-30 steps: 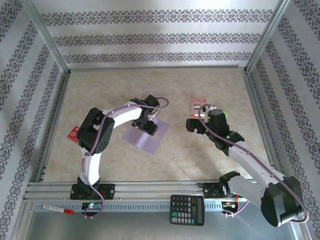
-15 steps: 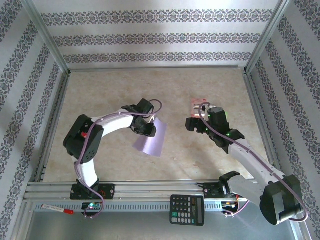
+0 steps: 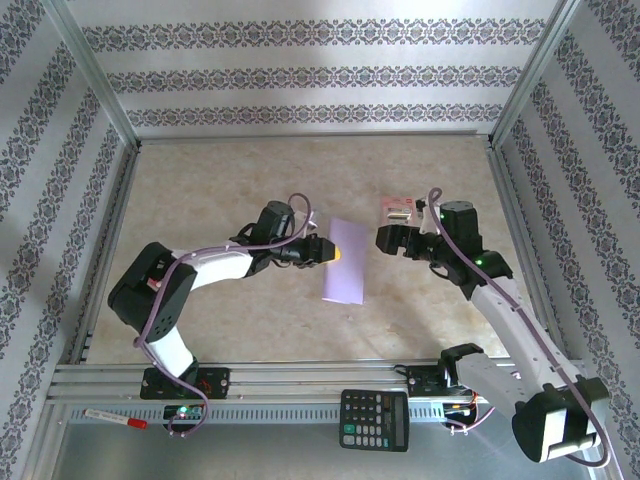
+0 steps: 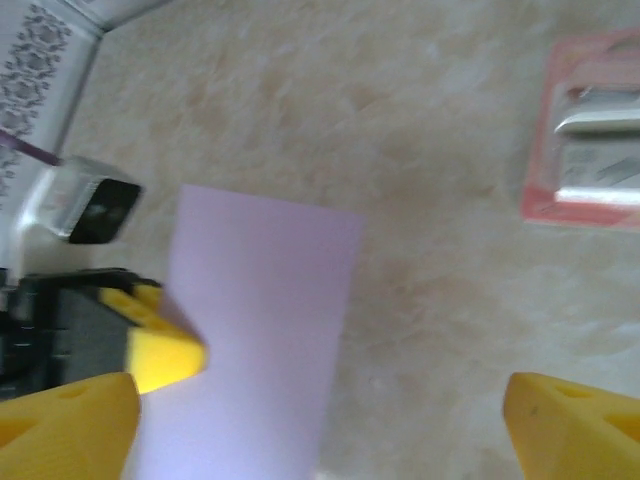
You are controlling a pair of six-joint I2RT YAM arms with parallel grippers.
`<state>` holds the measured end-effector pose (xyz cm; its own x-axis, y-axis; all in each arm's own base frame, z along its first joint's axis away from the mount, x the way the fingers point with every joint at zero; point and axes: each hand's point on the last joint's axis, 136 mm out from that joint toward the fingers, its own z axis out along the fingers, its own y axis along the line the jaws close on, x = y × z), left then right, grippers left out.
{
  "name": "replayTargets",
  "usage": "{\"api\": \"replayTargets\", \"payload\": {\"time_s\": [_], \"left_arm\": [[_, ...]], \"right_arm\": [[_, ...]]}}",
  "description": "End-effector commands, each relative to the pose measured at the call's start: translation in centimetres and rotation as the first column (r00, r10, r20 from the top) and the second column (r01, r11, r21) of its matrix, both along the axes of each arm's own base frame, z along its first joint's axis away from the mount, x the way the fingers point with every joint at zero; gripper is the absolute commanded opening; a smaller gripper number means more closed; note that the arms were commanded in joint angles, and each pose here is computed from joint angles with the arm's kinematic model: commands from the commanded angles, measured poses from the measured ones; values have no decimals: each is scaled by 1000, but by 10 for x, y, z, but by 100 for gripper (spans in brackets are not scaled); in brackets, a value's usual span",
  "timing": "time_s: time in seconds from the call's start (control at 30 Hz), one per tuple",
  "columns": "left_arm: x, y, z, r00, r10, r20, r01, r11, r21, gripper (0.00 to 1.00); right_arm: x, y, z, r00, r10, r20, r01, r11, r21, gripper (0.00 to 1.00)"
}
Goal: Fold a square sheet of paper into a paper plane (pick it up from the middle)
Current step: First fold the square sheet of paper in half at the center of the table, then first fold in half a square sheet of paper at the center of the table.
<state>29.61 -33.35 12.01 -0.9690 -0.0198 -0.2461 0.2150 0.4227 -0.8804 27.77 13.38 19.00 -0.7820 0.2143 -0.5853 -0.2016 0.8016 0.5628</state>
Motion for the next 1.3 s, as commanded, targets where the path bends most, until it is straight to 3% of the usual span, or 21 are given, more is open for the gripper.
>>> {"api": "replayTargets", "payload": {"time_s": [0.0,0.3,0.57,0.9,1.27], "left_arm": [[2,-2,-12,1000,-8,-30,7,1000,-30,23],[-2,1,-64,990,4,-140,-6,1000,-19,22],[-6,8,-86,986,25,-167,-23,1000,15,28],[-11,21,-95,988,36,-148,-19,994,111,40],[-21,49,-101,991,61,-116,-23,950,311,67]], "right_arm": [[-12,20,-24,991,61,-121,-47,993,111,86],[-16,55,-89,964,87,-253,-60,992,111,54],[-18,74,-142,935,84,-346,-56,994,89,36],[-18,86,-174,916,70,-395,-43,996,76,25],[-19,96,-182,915,60,-398,-22,995,99,22]]}}
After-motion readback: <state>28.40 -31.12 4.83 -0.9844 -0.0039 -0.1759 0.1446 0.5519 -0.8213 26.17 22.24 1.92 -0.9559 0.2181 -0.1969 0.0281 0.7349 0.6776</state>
